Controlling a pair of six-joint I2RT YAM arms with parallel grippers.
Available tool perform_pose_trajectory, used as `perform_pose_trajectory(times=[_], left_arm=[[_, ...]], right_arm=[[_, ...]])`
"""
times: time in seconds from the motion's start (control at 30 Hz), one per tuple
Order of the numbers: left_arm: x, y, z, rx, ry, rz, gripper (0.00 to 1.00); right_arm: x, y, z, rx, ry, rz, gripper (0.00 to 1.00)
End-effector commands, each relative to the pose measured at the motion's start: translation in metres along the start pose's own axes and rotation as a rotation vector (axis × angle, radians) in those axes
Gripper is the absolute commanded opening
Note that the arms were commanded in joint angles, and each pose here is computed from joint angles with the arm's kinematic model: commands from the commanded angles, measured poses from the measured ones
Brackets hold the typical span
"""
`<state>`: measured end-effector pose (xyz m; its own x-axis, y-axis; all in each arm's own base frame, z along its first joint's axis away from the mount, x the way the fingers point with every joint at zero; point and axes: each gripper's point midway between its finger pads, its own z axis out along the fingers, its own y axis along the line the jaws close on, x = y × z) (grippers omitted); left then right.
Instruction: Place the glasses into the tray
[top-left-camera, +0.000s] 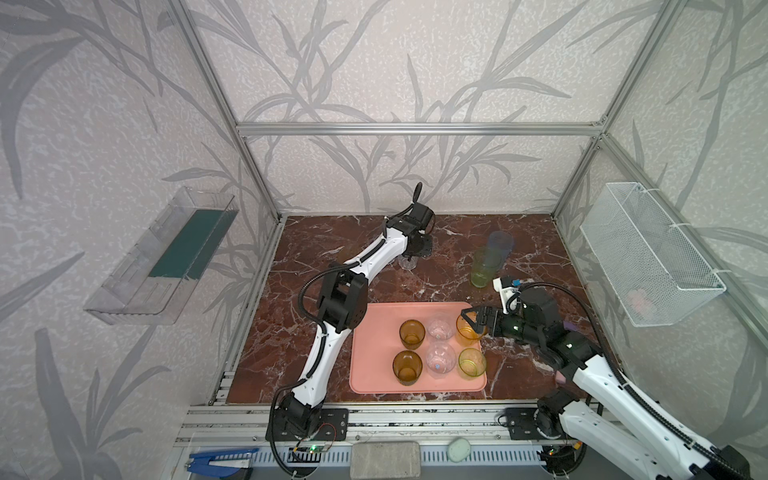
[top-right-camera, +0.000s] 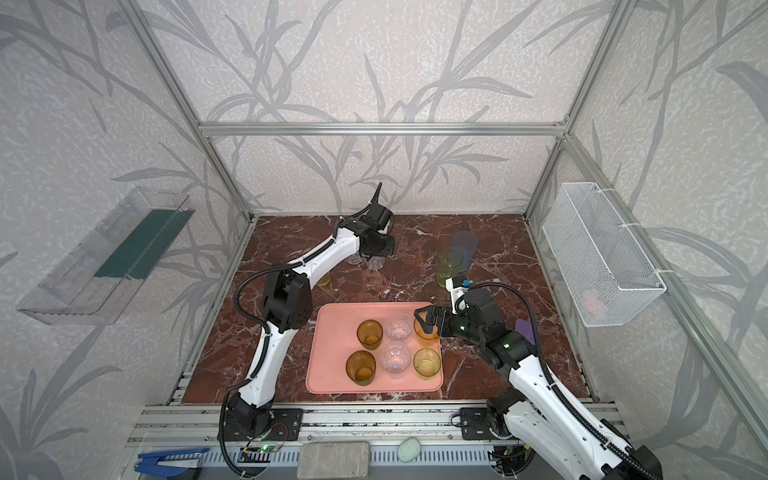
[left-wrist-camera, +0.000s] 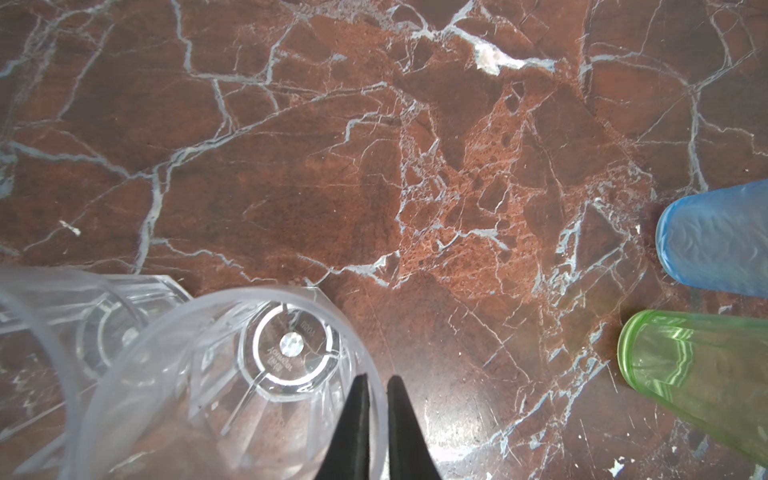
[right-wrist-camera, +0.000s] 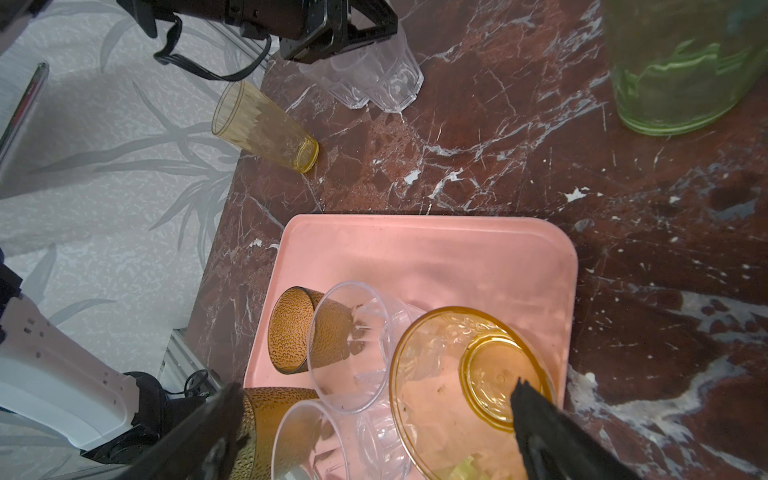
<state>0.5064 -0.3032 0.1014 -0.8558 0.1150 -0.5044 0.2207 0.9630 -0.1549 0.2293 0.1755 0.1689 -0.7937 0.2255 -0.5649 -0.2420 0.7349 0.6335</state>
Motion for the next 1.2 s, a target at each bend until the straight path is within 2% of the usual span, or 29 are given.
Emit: perform_pose_trajectory(times=[0.0,0.13,0.57,0.97,1.17], left_arm=[[0.007,-0.003,0.003,0.002,0.031,0.011,0.04],[0.007,-0.004,0.0,-0.001,0.034,0.009,0.0],[0.005,-0.022,-0.04,-0.017,0.004,0.07,0.0],[0.009,-0.026,-0.089,-0.02,-0.003,0.027,0.0],[0.011,-0.026,-0.119,-0.029,-0.045,0.019,0.0]], right_arm=[[0.002,-0.006,-0.002,0.018,-0.005,0.01,0.99],[0.002,-0.005,-0.003,0.019,-0.006,0.01,0.99],[0.0,-0.003,-0.01,0.009,-0.034,0.003,0.99],[0.007,0.003,-0.017,-0.037,-0.034,-0.006,0.99],[0.011,0.006,-0.02,-0.061,-0.026,-0.01,0.99]])
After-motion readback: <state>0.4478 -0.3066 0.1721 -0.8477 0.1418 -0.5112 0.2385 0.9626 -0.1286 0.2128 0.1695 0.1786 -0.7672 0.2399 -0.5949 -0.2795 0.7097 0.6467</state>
